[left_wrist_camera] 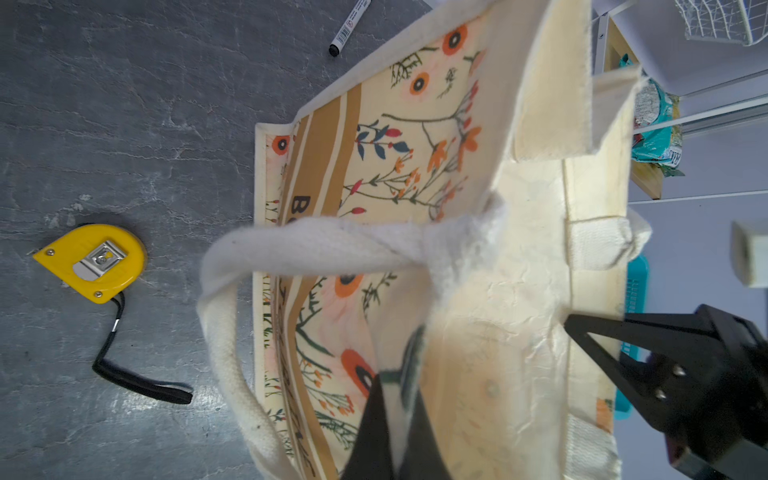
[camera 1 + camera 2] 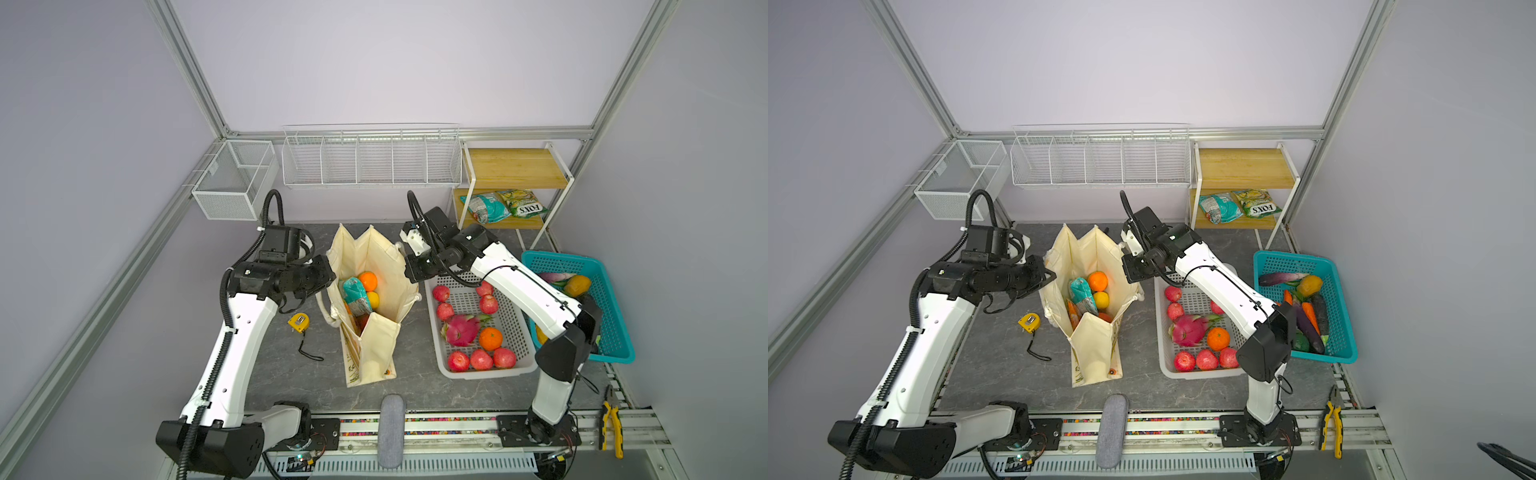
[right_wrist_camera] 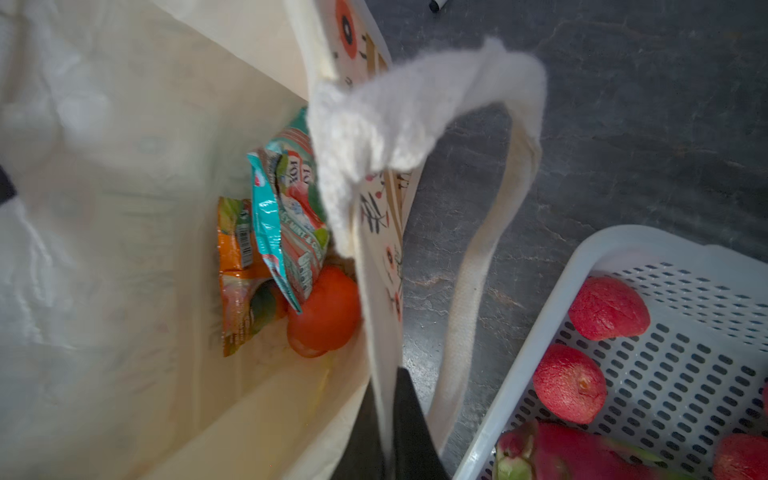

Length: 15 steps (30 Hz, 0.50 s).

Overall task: Place the food into the grocery bag and tie it
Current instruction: 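Grasp the tote handle nearest the basket with the right gripper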

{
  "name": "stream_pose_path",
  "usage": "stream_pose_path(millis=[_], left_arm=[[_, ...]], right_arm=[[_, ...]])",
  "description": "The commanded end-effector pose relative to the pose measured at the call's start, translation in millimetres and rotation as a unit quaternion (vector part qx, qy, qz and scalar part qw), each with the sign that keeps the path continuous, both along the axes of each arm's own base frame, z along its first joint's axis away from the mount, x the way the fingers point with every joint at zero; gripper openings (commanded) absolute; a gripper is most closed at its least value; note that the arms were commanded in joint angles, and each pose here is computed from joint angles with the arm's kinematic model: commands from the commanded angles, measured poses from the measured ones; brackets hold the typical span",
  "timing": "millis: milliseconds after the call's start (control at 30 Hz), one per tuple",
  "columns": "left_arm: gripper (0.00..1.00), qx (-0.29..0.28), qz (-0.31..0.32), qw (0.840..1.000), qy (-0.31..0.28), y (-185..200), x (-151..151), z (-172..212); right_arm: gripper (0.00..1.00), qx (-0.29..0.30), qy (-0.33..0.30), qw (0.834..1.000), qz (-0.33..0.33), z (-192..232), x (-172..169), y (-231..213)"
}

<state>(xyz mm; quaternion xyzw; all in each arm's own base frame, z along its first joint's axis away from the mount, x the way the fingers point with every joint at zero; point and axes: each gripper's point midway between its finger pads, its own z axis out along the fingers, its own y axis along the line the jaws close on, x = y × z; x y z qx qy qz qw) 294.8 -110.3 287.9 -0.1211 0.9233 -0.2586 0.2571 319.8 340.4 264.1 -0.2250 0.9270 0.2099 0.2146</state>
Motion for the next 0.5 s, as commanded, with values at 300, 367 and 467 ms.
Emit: stream_pose_path(millis=[300, 367, 467], left_arm=[[0.0, 0.033, 0.006, 0.999, -0.032, 8.1, 10.0, 27.2], [0.0, 0.033, 0.004, 0.999, -0.025, 6.9, 13.2, 20.8], [0.0, 0.032, -0.006, 0.999, 0.002, 2.5, 17.4, 5.7]], right_arm=[[0.07, -0.083, -0.044, 0.995, -0.045, 34.7, -4.0, -33.9], [0.07, -0.08, -0.047, 0.995, -0.048, 34.8, -2.2, -33.3], [0.07, -0.084, -0.032, 0.995, -0.053, 17.7, 1.2, -34.4]])
